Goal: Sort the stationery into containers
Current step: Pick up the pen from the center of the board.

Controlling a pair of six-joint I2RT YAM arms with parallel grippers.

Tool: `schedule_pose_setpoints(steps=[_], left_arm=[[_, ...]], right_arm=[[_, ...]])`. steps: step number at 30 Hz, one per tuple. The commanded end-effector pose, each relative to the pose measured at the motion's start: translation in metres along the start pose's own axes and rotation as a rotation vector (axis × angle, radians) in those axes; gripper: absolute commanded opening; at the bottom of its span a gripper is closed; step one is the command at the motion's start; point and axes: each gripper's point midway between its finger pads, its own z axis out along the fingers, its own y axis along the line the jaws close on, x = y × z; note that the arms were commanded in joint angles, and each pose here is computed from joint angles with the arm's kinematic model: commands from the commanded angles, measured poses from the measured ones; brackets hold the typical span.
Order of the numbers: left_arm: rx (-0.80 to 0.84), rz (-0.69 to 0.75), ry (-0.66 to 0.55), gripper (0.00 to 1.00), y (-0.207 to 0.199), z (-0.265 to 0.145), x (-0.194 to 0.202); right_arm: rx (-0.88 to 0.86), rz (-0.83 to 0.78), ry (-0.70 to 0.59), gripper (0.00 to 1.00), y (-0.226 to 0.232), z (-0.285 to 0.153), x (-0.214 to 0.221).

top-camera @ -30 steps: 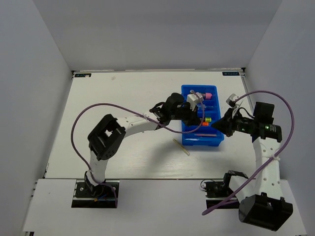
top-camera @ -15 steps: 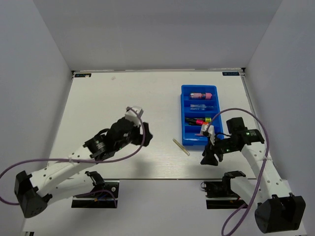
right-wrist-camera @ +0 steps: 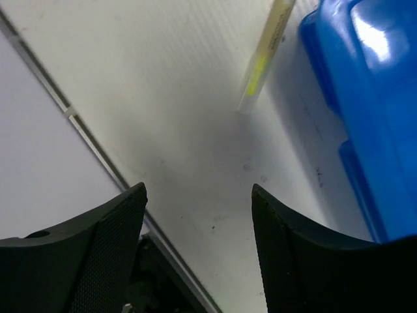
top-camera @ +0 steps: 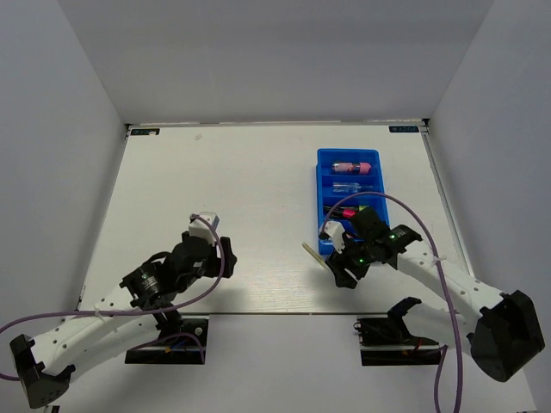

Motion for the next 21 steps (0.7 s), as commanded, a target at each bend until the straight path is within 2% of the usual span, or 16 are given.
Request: schedule_pose_setpoints(steps=[1, 11, 14, 21], left_arm=[[-0.044, 0.0, 0.01, 0.84, 0.009, 0.0, 0.006], [-0.042, 0.002, 0.009, 0.84, 0.01, 0.003, 0.009], [-0.045, 0.001, 0.006, 0.84, 0.012, 0.003, 0.01], [-0.043, -0.004, -0.01, 0.84, 0.015, 0.002, 0.013]], right_arm=[[0.167, 0.051, -0.045, 0.69, -0.024, 0.01, -0.02], [0.165, 0.059, -0.031, 0.69, -0.017, 0.042, -0.031], [0.159, 0.066, 0.0, 0.64, -0.015, 0.051, -0.028], [0.208, 0.032, -0.033, 0.54, -0.022, 0.06, -0.032]])
